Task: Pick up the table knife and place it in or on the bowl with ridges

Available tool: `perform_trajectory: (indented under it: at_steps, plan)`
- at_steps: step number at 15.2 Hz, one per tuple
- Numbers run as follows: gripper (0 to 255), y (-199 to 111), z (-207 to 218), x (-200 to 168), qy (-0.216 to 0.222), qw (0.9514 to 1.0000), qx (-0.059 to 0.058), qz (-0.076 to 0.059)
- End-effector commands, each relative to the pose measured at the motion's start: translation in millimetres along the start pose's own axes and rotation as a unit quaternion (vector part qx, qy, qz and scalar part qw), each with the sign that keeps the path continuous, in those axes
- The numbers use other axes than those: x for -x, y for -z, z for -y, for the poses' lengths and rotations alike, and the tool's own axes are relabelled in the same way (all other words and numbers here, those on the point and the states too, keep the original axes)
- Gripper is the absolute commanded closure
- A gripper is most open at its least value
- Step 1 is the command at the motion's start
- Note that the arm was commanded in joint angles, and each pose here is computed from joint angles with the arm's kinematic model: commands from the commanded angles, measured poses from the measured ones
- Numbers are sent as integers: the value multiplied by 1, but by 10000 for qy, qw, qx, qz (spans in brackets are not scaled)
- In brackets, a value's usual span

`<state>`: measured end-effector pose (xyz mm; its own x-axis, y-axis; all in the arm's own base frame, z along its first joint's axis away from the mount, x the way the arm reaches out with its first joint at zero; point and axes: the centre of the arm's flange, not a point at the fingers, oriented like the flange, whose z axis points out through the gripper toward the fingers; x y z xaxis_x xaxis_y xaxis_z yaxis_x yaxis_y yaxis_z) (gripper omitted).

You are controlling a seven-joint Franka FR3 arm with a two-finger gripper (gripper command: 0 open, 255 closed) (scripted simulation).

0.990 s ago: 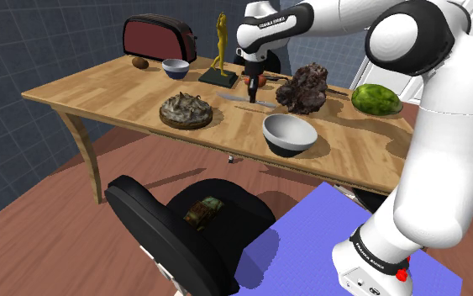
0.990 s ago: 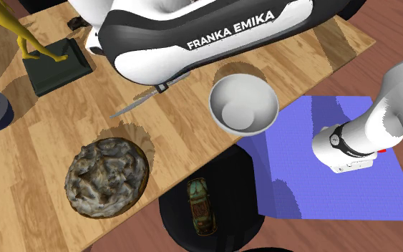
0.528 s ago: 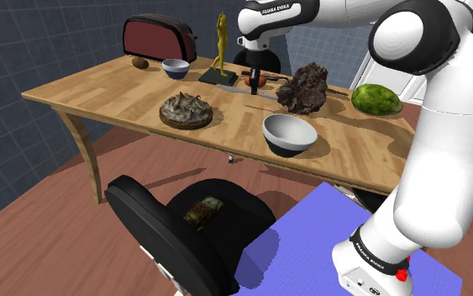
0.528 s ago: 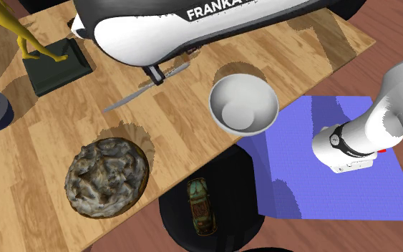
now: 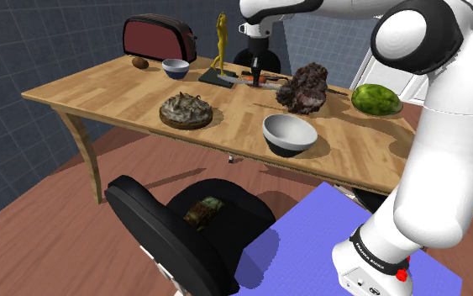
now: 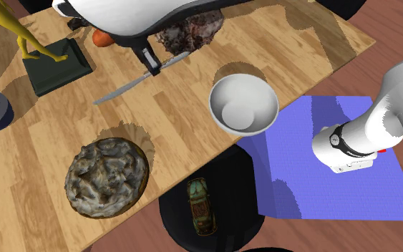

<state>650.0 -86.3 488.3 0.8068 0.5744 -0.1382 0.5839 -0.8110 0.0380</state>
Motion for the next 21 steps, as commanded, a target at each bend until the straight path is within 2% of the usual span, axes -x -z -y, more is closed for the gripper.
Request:
perform_trajectory:
  at_steps: [1,5,21]
  plan:
    - [255,10,-1,3,0,10000,-2,2]
    - [255,28,-2,5,0,10000,-2,2]
    - [255,27,144,158,0,10000,-2,2]
